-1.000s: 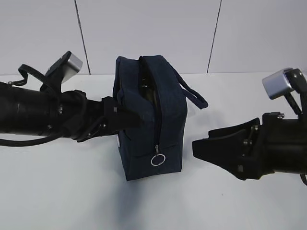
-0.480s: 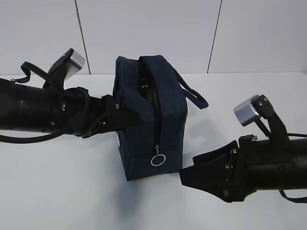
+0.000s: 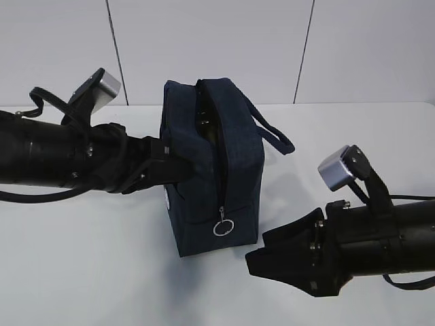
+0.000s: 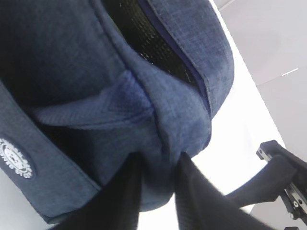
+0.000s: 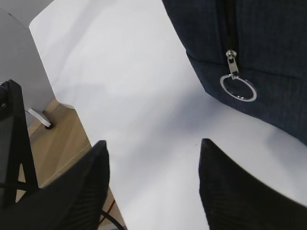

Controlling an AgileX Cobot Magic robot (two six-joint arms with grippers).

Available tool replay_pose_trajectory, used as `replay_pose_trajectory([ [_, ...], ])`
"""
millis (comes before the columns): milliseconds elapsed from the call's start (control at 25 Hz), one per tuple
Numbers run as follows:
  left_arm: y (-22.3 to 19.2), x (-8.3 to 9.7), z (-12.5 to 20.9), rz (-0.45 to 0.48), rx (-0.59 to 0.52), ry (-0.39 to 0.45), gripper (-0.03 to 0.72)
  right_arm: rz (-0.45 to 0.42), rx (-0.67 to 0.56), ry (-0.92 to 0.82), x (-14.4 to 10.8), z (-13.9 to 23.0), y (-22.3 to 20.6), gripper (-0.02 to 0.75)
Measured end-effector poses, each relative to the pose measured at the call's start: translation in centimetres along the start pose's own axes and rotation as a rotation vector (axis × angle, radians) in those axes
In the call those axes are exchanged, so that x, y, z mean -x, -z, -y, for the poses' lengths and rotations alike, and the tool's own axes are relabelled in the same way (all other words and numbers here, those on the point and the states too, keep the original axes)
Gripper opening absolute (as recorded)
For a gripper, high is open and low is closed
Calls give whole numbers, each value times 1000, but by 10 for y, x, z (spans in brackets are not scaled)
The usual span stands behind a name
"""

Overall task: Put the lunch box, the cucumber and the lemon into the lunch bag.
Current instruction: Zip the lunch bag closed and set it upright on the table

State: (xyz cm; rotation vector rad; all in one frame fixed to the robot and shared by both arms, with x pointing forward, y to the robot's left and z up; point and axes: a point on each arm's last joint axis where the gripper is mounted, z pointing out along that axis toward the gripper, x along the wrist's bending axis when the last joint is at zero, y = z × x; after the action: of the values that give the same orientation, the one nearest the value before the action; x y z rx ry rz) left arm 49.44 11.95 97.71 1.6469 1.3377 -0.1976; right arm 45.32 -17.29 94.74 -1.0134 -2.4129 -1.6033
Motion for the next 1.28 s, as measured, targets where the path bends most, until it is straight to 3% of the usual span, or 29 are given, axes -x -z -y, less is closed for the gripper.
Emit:
replay_pose_trajectory([
  [280, -1, -1, 0, -1, -2, 3, 1, 3, 18, 96, 3, -8, -2, 451],
  [720, -1, -1, 0, -1, -2, 3, -3, 8, -9, 411, 13, -6, -10, 450],
  [1280, -1, -1, 0, 0, -2, 3, -3, 7, -73, 417, 56, -4, -47, 449],
])
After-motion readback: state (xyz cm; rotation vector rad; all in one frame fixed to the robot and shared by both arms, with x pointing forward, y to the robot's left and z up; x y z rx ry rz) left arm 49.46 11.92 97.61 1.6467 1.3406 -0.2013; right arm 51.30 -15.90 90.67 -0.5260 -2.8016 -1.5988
